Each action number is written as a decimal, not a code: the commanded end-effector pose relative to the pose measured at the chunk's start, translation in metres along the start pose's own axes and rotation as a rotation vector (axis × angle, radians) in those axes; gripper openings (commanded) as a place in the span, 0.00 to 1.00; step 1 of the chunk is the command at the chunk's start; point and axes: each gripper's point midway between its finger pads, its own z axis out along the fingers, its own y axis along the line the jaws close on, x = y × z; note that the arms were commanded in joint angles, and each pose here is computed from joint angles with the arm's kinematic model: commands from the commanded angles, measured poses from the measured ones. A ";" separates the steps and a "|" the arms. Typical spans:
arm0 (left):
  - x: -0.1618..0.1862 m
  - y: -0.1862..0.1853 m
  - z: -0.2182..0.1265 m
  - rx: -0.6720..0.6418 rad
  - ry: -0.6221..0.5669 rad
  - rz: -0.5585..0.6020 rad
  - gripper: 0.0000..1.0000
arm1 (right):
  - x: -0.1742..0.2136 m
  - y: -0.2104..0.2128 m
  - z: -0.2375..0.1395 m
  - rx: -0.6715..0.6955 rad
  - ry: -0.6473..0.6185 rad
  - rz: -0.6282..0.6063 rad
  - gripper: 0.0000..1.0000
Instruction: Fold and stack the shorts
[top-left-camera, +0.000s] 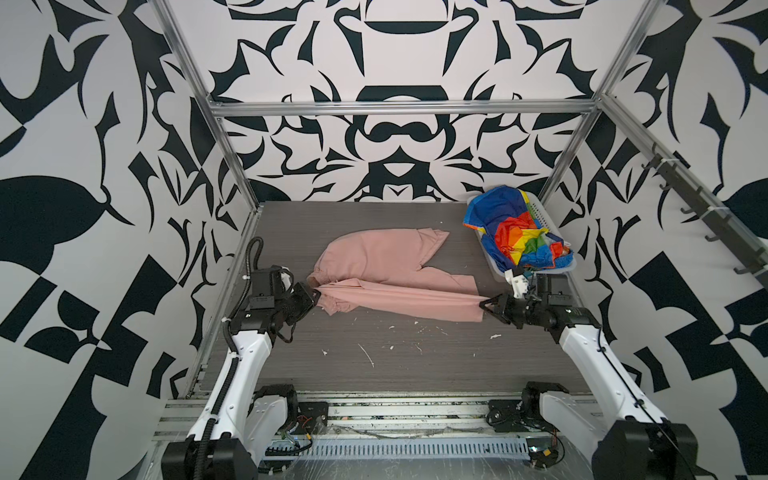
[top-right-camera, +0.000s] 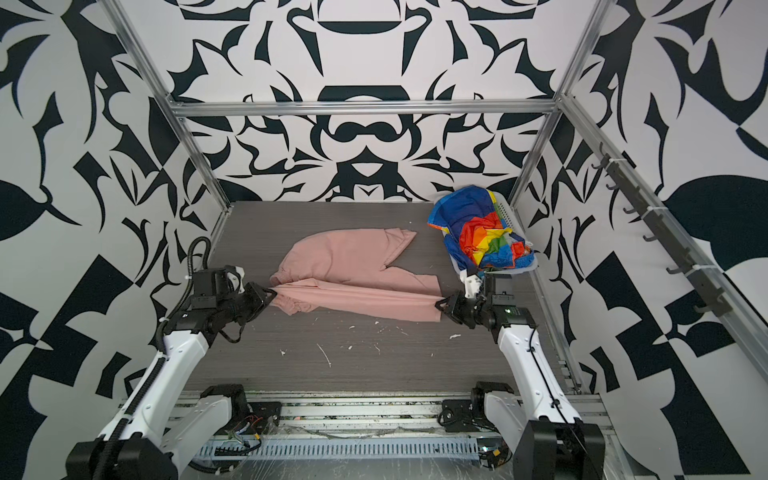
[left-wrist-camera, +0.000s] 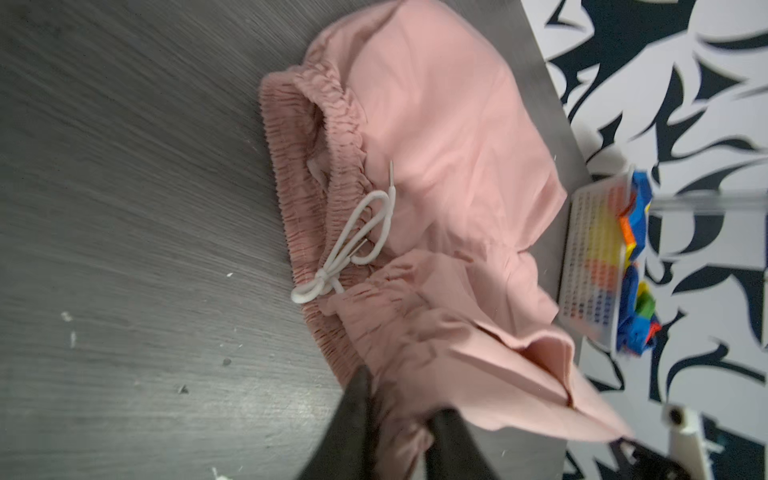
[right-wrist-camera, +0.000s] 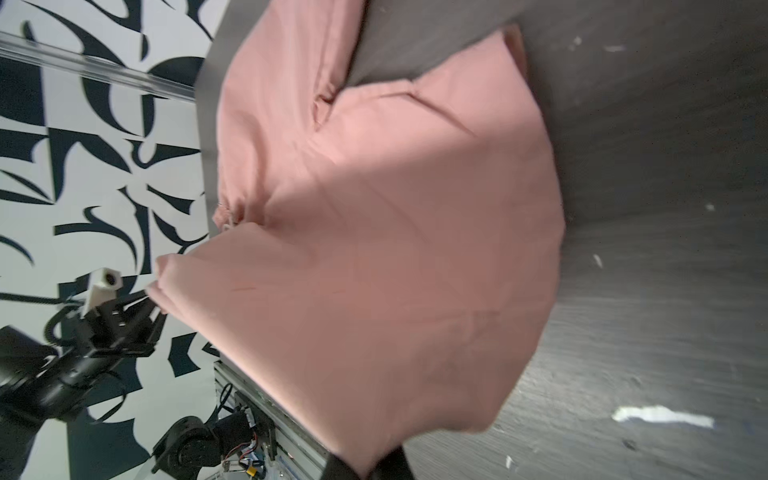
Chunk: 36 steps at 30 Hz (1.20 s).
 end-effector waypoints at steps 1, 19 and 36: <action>-0.015 0.026 -0.011 -0.120 -0.109 -0.031 0.69 | -0.014 -0.016 -0.005 0.122 -0.064 -0.013 0.25; -0.023 -0.017 0.017 0.062 -0.006 -0.032 0.99 | -0.086 0.090 0.073 0.149 -0.009 -0.323 0.73; 0.069 0.005 0.054 -0.016 0.292 0.036 1.00 | -0.182 0.078 0.206 0.328 0.025 -0.309 0.81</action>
